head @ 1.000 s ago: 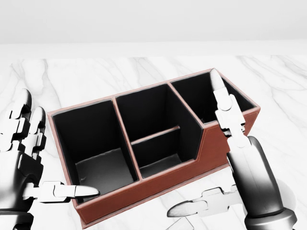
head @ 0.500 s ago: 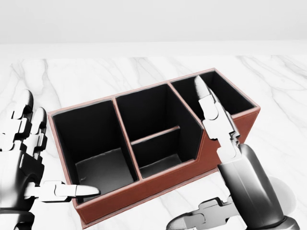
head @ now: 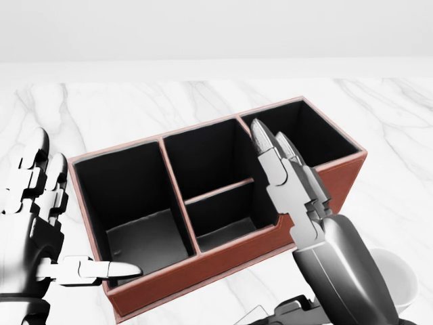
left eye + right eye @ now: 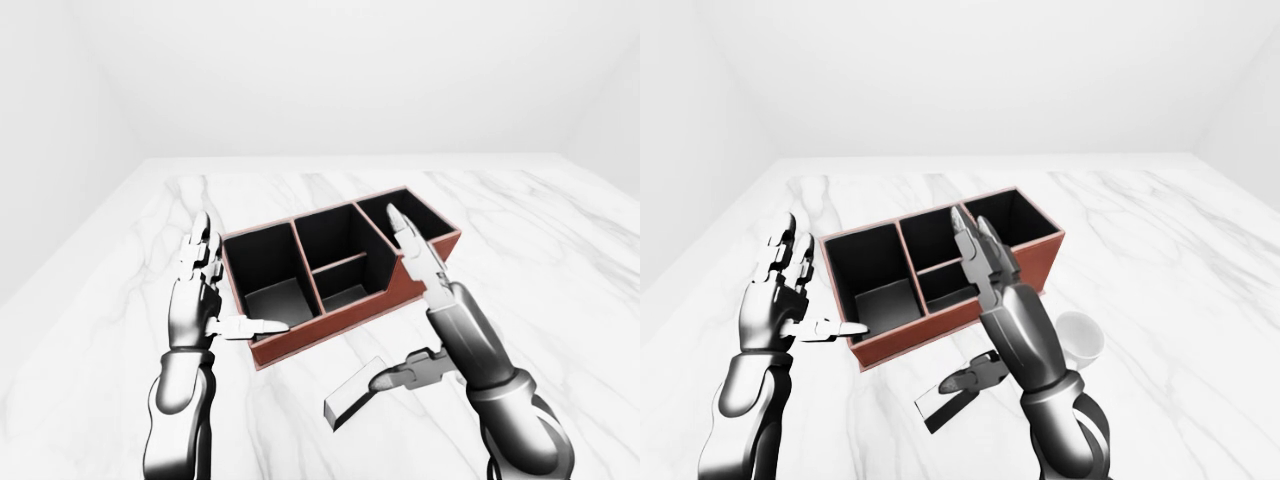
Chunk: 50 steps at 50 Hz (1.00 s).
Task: Pick up the book and place it in the front compartment of the caddy.
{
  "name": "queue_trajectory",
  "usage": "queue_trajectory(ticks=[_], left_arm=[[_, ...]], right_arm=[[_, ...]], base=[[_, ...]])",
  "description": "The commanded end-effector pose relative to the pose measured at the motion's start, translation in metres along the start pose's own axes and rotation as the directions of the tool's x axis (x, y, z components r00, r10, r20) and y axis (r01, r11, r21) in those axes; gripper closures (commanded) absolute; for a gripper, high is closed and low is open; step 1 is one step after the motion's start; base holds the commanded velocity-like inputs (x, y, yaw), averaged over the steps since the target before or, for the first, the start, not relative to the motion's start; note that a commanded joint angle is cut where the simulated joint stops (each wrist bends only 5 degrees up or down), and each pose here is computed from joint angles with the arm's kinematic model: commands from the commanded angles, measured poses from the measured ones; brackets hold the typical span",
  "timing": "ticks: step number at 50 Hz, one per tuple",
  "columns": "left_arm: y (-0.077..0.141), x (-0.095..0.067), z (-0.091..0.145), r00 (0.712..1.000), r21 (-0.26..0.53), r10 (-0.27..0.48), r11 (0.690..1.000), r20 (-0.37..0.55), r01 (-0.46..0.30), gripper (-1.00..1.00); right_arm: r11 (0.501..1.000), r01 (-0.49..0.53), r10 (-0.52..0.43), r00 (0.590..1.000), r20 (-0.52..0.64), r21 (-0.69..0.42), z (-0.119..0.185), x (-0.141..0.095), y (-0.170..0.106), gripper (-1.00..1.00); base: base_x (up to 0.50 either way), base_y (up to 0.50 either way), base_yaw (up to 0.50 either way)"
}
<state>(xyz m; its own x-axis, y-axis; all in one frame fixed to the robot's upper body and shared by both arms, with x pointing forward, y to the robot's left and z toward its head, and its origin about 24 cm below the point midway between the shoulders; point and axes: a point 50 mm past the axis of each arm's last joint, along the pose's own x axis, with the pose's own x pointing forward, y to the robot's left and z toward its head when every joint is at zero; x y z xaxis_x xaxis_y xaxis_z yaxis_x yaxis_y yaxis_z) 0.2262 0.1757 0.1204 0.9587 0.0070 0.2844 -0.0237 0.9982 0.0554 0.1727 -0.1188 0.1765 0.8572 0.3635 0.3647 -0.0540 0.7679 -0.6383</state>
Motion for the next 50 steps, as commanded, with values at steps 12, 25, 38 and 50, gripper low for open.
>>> queue_trajectory(ticks=[12, 25, 38, 50], left_arm=[[0.002, 0.000, 0.001, 1.000, 0.001, 0.004, 1.000, 0.003, -0.004, -1.00], [0.001, -0.001, 0.000, 1.000, 0.002, 0.000, 1.000, -0.002, 0.000, -1.00], [0.001, 0.000, 0.000, 1.000, 0.001, 0.000, 1.000, -0.001, 0.000, -1.00], [0.000, 0.000, 0.001, 1.000, 0.001, -0.001, 1.000, 0.004, 0.001, -1.00]], right_arm=[[0.997, -0.066, 0.067, 0.997, 0.022, -0.045, 0.015, -0.009, 0.007, -1.00], [0.994, -0.090, 0.091, 0.996, 0.009, -0.057, 0.016, -0.012, 0.010, -1.00], [0.991, -0.117, 0.116, 0.993, -0.020, -0.070, 0.013, -0.015, 0.015, -1.00], [0.987, -0.137, 0.133, 0.989, -0.058, -0.088, 0.008, -0.018, 0.020, -1.00]], base=[[0.00, 0.00, 0.00], [0.00, 0.00, 0.00], [0.00, 0.00, 0.00], [0.00, 0.00, 0.00]])
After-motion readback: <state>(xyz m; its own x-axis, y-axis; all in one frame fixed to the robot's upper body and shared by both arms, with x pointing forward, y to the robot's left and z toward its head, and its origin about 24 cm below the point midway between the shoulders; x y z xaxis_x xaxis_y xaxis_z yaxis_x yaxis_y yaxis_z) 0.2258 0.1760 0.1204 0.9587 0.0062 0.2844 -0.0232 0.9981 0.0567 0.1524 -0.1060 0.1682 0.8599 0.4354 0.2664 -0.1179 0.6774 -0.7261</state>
